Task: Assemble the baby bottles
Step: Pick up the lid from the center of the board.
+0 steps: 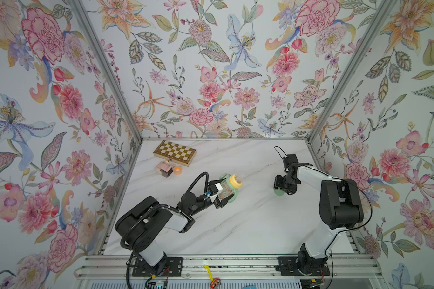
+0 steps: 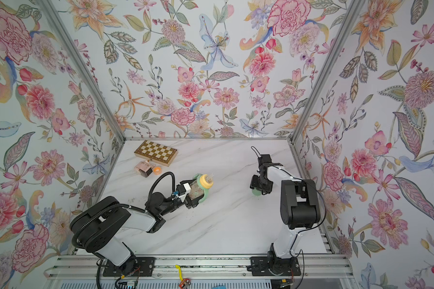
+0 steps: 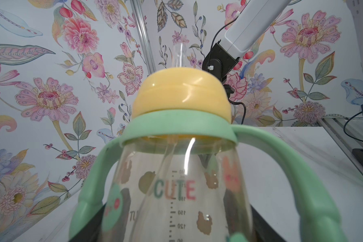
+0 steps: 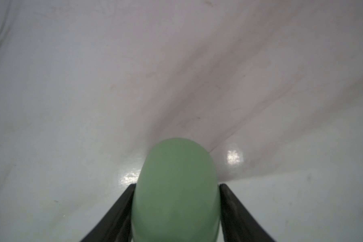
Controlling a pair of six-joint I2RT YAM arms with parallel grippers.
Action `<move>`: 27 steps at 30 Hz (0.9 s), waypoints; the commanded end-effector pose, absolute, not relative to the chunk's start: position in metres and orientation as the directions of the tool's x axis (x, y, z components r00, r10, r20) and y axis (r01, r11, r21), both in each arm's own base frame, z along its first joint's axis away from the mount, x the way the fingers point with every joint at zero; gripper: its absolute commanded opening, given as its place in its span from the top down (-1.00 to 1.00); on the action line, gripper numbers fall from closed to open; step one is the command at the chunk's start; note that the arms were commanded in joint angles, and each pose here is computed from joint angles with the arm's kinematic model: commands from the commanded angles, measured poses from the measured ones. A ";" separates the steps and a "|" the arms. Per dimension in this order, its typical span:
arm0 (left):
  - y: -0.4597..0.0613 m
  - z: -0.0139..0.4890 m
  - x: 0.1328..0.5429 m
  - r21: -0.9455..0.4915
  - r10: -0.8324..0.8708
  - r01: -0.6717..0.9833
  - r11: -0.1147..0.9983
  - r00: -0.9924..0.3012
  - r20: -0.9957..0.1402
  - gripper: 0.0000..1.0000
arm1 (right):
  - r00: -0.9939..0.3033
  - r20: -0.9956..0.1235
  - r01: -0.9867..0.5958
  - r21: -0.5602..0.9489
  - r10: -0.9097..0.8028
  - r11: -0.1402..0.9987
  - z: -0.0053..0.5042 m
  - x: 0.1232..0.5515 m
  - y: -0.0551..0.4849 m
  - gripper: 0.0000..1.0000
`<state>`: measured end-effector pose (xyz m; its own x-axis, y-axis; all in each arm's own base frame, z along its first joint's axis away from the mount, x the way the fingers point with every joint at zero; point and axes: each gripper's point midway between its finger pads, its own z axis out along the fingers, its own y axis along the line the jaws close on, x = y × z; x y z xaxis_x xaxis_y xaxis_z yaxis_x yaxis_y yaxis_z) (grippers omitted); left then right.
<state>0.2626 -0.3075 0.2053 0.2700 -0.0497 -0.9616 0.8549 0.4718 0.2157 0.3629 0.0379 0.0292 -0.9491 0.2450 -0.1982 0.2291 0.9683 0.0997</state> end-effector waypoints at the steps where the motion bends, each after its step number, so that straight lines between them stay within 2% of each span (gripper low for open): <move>1: -0.297 0.276 0.241 0.317 -0.236 0.803 0.505 0.481 -0.844 1.00 | -0.951 -0.204 0.225 0.066 0.234 0.972 0.031 0.359 0.034 -0.14; 4: -0.297 0.277 0.241 0.314 -0.239 0.806 0.503 0.478 -0.845 1.00 | -0.952 -0.207 0.217 0.069 0.227 0.974 0.033 0.357 0.035 0.01; 8: -0.295 0.279 0.242 0.314 -0.240 0.801 0.509 0.483 -0.842 1.00 | -0.940 -0.268 0.193 0.095 0.212 0.977 0.059 0.358 0.040 0.04; 12: -0.296 0.280 0.241 0.314 -0.247 0.805 0.504 0.482 -0.841 1.00 | -0.906 -0.394 0.096 0.161 0.153 0.982 0.118 0.357 0.060 0.04; 14: -0.297 0.281 0.241 0.315 -0.251 0.808 0.498 0.481 -0.840 1.00 | -0.875 -0.470 -0.010 0.261 0.118 0.965 0.157 0.353 0.082 0.04; 17: -0.301 0.280 0.239 0.323 -0.255 0.817 0.478 0.481 -0.839 1.00 | -0.803 -0.586 -0.199 0.439 0.111 0.876 0.223 0.343 0.121 0.05; 21: -0.302 0.282 0.239 0.324 -0.261 0.821 0.470 0.481 -0.837 1.00 | -0.743 -0.664 -0.460 0.599 0.086 0.655 0.300 0.312 0.181 0.04; 24: -0.303 0.282 0.239 0.319 -0.266 0.826 0.465 0.474 -0.839 1.00 | -0.726 -0.687 -0.571 0.614 0.013 0.544 0.322 0.287 0.217 0.02; 27: -0.303 0.282 0.239 0.318 -0.265 0.827 0.465 0.472 -0.841 1.00 | -0.725 -0.688 -0.613 0.629 -0.024 0.478 0.329 0.271 0.239 0.02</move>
